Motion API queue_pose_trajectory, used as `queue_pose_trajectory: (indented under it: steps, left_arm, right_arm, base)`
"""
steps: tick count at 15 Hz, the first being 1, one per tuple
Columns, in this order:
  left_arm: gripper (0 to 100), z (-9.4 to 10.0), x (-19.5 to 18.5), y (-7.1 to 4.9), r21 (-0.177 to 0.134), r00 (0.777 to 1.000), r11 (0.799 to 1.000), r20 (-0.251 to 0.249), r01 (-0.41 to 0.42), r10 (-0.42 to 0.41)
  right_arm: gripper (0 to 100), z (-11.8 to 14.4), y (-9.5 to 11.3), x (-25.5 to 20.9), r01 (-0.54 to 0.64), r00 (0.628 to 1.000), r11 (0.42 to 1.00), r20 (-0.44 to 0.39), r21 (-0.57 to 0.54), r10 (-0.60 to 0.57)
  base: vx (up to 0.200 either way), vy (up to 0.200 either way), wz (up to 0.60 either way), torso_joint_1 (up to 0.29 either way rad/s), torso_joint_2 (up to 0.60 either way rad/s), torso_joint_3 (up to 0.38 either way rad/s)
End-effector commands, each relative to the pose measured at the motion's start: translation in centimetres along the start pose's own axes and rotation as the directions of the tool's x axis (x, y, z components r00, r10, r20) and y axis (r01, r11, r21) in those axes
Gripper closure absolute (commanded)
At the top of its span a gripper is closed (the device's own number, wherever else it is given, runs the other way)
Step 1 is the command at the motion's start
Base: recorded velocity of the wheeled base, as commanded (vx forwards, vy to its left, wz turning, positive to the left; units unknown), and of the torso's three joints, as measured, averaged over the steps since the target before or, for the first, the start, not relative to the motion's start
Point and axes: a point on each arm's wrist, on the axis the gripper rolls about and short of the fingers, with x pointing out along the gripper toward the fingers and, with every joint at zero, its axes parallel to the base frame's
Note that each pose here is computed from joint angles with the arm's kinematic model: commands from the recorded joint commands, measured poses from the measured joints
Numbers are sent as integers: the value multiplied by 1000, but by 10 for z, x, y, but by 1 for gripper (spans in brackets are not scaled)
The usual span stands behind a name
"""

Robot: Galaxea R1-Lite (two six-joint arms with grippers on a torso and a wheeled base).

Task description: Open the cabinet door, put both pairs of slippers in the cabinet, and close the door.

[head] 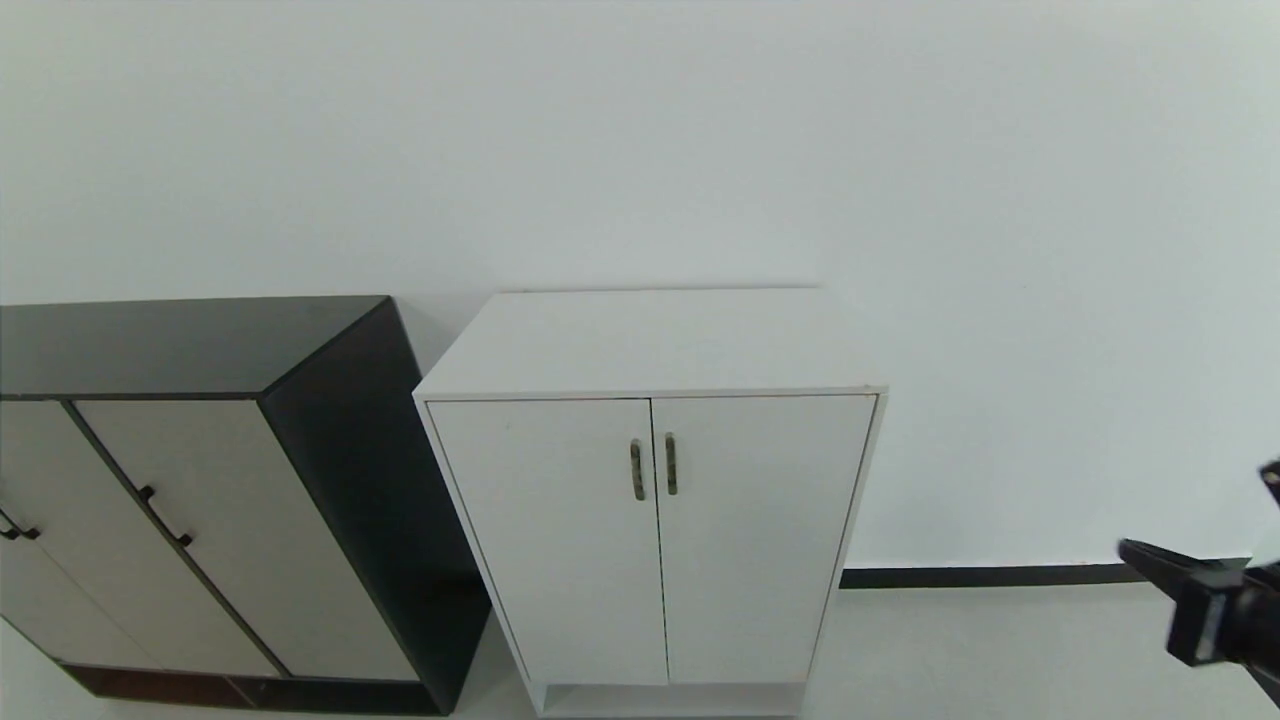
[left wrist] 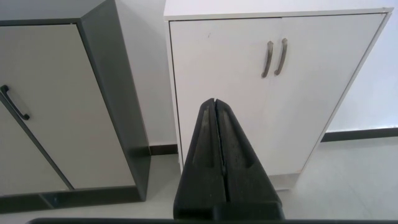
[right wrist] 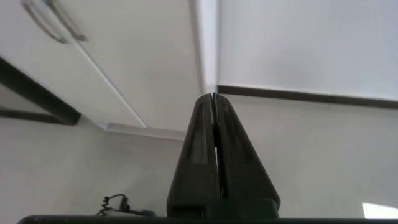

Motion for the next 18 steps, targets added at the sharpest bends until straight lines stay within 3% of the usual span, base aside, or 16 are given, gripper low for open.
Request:
queue_pose_trajectory:
  steps: [1,6,11,18]
  left_arm:
    - [100,0,0,0,0,1000,1000,2,0,0]
    - [100,0,0,0,-1,1000,1000,2,0,0]
    - [100,0,0,0,-5,1000,1000,0,0,0]
    - [100,0,0,0,-6,1000,1000,0,-8,8]
  right_arm:
    - [100,-46,-19,-88,206,975,977,80,48,-209]
    - [100,-99,-14,-132,189,972,981,151,-38,-181]
    - [100,-107,-14,-131,121,953,993,283,-15,-112]
    - [100,-115,-12,-133,101,948,994,306,-33,-86]
  base:
    - [0,0,0,0,0,0]
    - [0,0,0,0,0,0]
    - [0,0,0,0,0,0]
    - [0,0,0,0,0,0]
